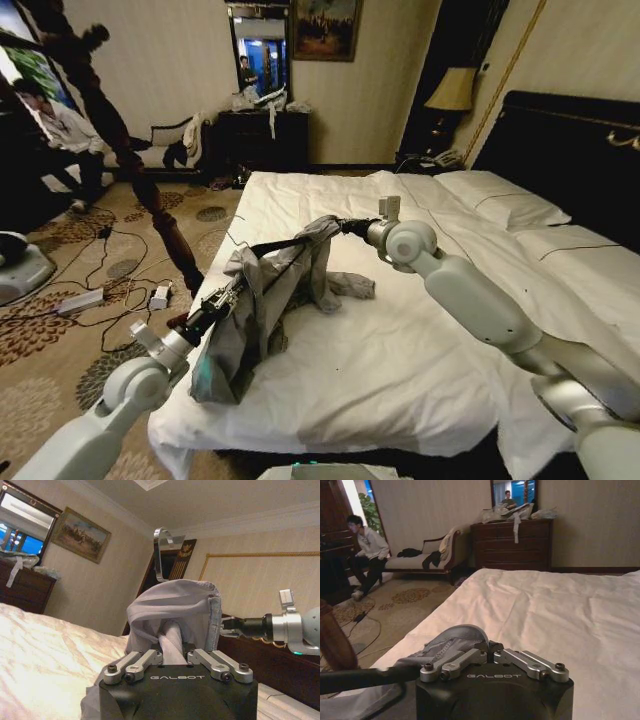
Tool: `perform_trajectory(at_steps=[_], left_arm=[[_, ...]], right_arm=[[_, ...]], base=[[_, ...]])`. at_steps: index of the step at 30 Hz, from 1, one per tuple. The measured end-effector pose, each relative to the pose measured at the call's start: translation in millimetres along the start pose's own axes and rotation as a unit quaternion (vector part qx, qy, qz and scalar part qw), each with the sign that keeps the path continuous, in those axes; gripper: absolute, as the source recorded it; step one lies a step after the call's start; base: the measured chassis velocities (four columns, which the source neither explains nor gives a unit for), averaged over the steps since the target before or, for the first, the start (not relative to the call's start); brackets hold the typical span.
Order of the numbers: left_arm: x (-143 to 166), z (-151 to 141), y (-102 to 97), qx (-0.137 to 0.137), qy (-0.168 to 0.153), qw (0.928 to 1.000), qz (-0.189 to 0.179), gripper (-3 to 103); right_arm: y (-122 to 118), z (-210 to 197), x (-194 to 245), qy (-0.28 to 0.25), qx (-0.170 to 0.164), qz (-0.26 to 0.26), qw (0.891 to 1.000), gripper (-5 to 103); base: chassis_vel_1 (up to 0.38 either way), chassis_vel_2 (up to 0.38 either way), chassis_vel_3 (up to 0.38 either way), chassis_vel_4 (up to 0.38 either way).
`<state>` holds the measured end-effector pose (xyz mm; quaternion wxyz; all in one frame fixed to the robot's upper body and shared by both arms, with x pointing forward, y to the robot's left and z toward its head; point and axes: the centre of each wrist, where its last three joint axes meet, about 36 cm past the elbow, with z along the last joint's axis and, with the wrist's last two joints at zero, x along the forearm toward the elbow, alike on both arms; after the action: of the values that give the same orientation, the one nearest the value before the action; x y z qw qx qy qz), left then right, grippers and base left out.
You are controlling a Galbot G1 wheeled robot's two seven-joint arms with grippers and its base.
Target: Pick up the clothes from the bed and hang them on the clothes hanger.
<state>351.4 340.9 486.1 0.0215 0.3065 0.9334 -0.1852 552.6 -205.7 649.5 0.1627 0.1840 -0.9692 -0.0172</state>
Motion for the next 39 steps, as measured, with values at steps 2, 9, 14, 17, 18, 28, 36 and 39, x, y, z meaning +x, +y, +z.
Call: perform_trajectory(at_steps=[2,9,14,17,18,28,36,39], left_arm=[[1,-3,1.0,-0.003,-0.001,1.0,0.0,16],[2,-18,17.7,-0.015,-0.012,0.9997,-0.015,16],[2,-25,21.7,-0.015,-0.018,0.9995,-0.019,16],[5,-24,20.3,-0.018,-0.013,0.9996,-0.019,16],[8,-24,21.1,-0.024,-0.012,0.9995,-0.02,16],[16,-30,11.9,-0.024,-0.014,0.9996,-0.004,16],[37,-13,-11.3,-0.02,0.013,0.9995,0.021,16],[42,-5,-15.5,-0.013,0.017,0.9995,0.021,16]], right_arm=[[-2,-1,0,-0.002,-0.002,0.003,1.0,0],[13,-15,14,-0.02,-0.012,-0.023,0.999,0],[19,-17,19,-0.025,-0.012,-0.028,0.999,0],[16,-17,16,-0.026,-0.017,-0.02,0.999,0],[14,-19,17,-0.028,-0.021,-0.017,0.999,0],[14,-15,16,-0.017,-0.025,-0.017,0.999,0],[3,-18,-3,-0.015,-0.027,0.007,1.0,0],[5,-21,-3,-0.017,-0.022,0.005,1.0,0]], base=[[0.0,0.0,0.0,0.0],[0.0,0.0,0.0,0.0],[0.0,0.0,0.0,0.0],[0.0,0.0,0.0,0.0],[0.0,0.0,0.0,0.0],[0.0,0.0,0.0,0.0],[0.0,0.0,0.0,0.0],[0.0,0.0,0.0,0.0]])
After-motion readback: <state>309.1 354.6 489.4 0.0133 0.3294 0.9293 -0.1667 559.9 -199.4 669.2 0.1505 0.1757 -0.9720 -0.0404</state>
